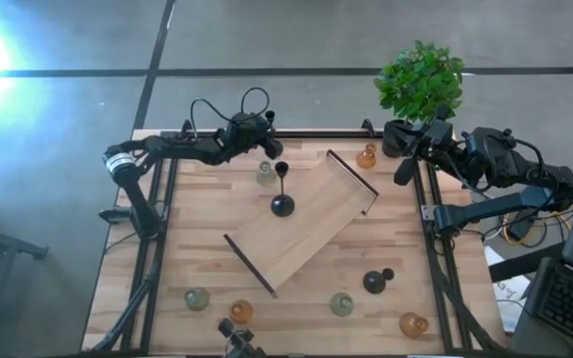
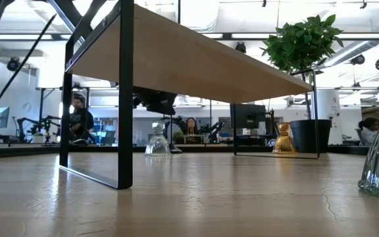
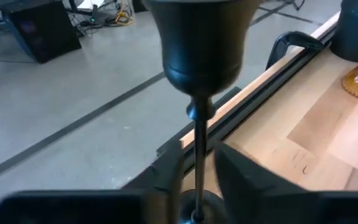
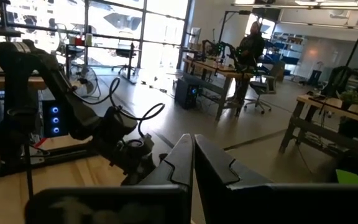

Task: Pick & Place candle stick holders
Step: Put the top black candle holder on the shelf

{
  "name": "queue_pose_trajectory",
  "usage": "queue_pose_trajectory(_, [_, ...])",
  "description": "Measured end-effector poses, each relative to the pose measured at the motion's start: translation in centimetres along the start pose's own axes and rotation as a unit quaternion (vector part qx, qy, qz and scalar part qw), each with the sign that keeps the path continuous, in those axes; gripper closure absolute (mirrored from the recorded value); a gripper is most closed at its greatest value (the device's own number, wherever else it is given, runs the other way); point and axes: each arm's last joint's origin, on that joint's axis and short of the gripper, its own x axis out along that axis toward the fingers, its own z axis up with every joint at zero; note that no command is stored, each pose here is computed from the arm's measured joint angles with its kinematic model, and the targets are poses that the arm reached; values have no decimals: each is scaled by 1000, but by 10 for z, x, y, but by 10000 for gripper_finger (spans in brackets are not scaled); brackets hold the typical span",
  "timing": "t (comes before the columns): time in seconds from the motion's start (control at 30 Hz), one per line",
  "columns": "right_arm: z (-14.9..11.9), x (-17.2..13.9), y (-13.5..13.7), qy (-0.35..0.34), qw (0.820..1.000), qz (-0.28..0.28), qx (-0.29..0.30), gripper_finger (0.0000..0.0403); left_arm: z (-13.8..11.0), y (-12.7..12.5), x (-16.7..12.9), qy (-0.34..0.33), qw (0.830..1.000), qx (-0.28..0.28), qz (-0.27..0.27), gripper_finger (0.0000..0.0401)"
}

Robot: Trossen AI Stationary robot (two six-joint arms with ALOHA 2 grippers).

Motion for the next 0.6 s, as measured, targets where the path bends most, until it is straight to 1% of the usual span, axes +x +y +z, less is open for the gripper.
queue_pose_trajectory(0.03, [0,0,0,0,1000,0,0,394,0,0,0,0,1000,3,-10,357])
queue_pose_trajectory(0.07, [0,0,0,0,1000,0,0,394,1,-1,0,-1,1000,3,-22,376])
queue_pose_trajectory(0.1, [0,0,0,0,1000,0,0,394,1,-1,0,-1,999,2,-32,383])
queue_pose_trajectory(0.27, [0,0,0,0,1000,0,0,394,3,-1,-3,-3,998,1,-63,386])
queue_pose_trajectory(0.37, [0,0,0,0,1000,1,1,394,13,0,-11,-18,997,9,-78,386])
queue_pose_trajectory(0.5, [0,0,0,0,1000,2,4,394,31,6,-32,-33,997,11,-76,386])
queue_pose_trajectory(0.6, [0,0,0,2,1000,2,9,394,46,12,-55,-37,997,10,-72,386])
